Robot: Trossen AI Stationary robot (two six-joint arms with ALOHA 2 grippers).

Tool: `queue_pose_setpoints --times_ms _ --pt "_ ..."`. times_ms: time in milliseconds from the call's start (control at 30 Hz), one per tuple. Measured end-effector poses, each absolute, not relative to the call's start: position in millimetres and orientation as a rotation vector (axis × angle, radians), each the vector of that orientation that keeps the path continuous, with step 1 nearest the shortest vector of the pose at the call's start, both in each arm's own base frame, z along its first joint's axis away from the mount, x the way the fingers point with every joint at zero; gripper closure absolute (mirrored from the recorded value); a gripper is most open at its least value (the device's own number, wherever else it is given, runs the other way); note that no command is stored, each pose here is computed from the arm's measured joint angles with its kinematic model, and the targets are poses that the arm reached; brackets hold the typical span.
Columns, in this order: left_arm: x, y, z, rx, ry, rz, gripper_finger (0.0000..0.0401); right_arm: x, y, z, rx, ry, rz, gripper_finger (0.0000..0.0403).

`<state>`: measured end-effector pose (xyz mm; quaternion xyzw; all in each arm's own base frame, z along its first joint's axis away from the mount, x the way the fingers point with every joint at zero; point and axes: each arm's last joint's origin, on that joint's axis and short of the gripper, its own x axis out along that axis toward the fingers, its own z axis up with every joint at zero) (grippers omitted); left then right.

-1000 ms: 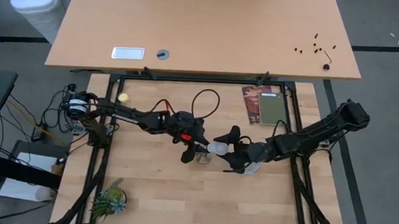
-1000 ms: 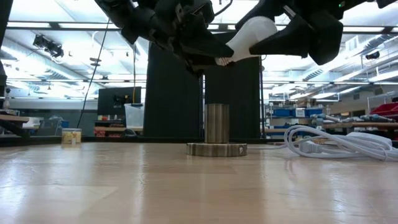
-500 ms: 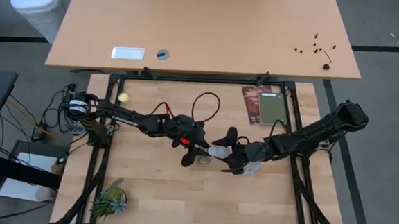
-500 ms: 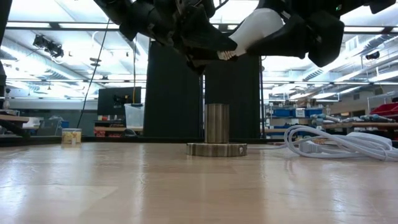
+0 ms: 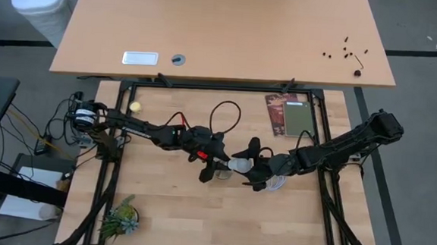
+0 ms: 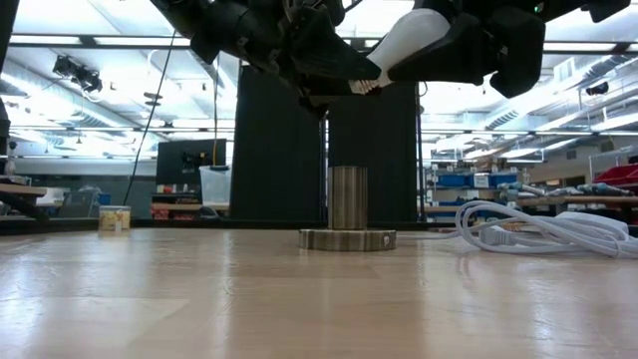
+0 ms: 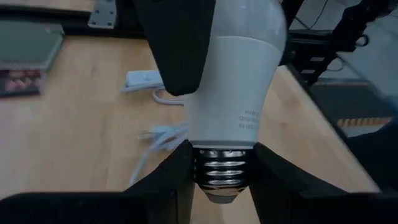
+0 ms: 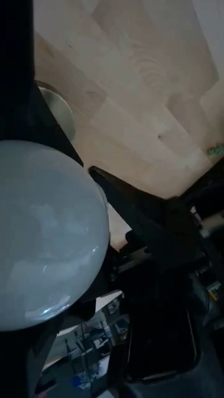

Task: Screw lightbulb
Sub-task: Insert the light bulb into the lamp

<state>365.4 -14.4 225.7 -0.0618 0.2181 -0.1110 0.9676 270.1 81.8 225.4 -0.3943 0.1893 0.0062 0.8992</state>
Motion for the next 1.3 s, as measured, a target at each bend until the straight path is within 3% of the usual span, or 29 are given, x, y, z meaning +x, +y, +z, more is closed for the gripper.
queue_pose_setpoints --times_ms 333,600,767,967,1133,1300 --pt "346 -2 257 -0.022 0.407 -0.111 0.0181 269 82 226 -0.78 0.402 -0.01 0.0139" --pt "324 -4 271 0.026 0.497 -0.016 0.0172 268 80 224 -0.622 0.42 -0.09 0.013" --pt "315 -32 258 0.147 0.633 0.067 0.0172 272 79 238 -0.52 0.46 -0.233 0.0132" --pt "304 -71 231 0.271 0.537 0.15 0.0172 278 73 267 -0.315 0.556 -0.288 0.013" --pt "288 -76 203 0.194 0.437 0.253 0.0172 281 65 288 -0.143 0.609 -0.262 0.0132" --pt "271 -68 178 0.037 0.302 0.279 0.0173 284 57 301 -0.104 0.615 -0.259 0.013"
